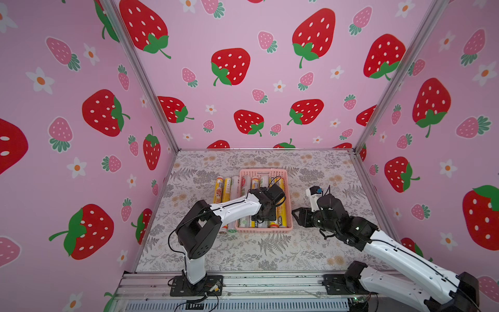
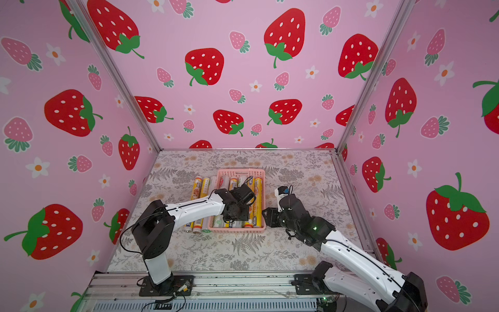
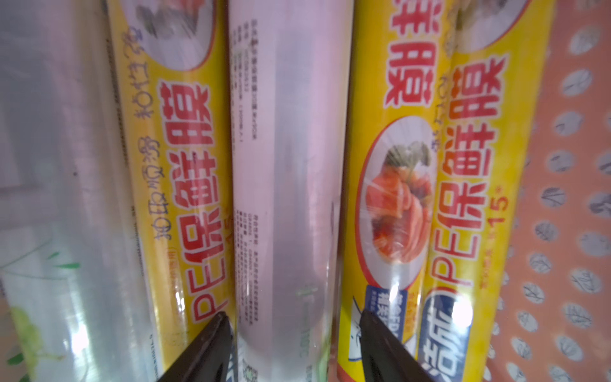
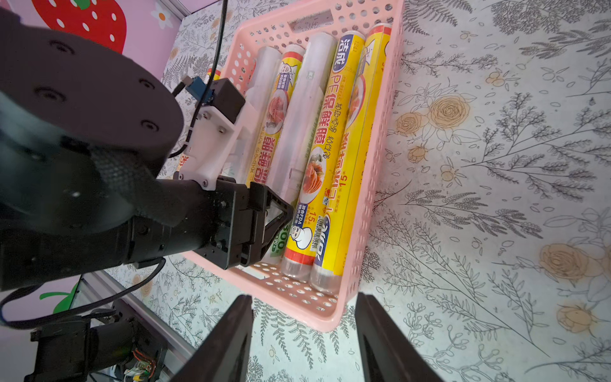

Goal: Put the plastic wrap into the basket
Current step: Place the plastic wrap in the basket.

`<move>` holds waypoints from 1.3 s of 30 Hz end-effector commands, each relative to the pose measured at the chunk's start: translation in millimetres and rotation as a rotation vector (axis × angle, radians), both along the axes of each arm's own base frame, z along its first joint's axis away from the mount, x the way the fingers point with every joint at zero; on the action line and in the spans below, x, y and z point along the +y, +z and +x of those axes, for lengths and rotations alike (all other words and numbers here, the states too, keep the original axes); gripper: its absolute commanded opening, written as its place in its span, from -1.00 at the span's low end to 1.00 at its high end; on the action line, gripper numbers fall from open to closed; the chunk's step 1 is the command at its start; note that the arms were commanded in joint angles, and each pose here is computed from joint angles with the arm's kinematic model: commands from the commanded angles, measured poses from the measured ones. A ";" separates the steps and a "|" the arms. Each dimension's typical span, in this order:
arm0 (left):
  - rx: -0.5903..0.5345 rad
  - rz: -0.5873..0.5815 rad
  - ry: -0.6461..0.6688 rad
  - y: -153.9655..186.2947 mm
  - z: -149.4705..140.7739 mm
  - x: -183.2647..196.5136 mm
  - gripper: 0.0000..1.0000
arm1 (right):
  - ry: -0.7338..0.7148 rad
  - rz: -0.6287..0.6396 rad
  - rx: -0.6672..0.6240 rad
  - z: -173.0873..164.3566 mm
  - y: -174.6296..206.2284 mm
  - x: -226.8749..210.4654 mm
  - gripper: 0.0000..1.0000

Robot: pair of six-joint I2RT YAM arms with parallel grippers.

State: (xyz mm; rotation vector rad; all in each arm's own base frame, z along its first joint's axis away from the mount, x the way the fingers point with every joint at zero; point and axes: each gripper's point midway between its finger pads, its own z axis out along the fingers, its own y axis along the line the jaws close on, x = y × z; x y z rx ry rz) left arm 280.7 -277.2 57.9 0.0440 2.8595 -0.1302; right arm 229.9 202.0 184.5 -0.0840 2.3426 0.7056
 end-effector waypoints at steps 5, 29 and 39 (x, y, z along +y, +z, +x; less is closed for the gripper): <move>-0.057 0.010 0.010 15.0 3.9 5.6 0.36 | -0.001 0.025 -0.030 2.9 13.1 3.2 0.09; -0.176 0.187 0.344 95.9 -28.7 229.5 0.46 | 0.088 -0.077 0.067 21.7 -8.2 36.1 0.23; -0.119 0.034 0.396 50.4 -11.7 246.7 0.42 | 0.108 -0.094 0.079 29.1 -14.8 46.1 0.22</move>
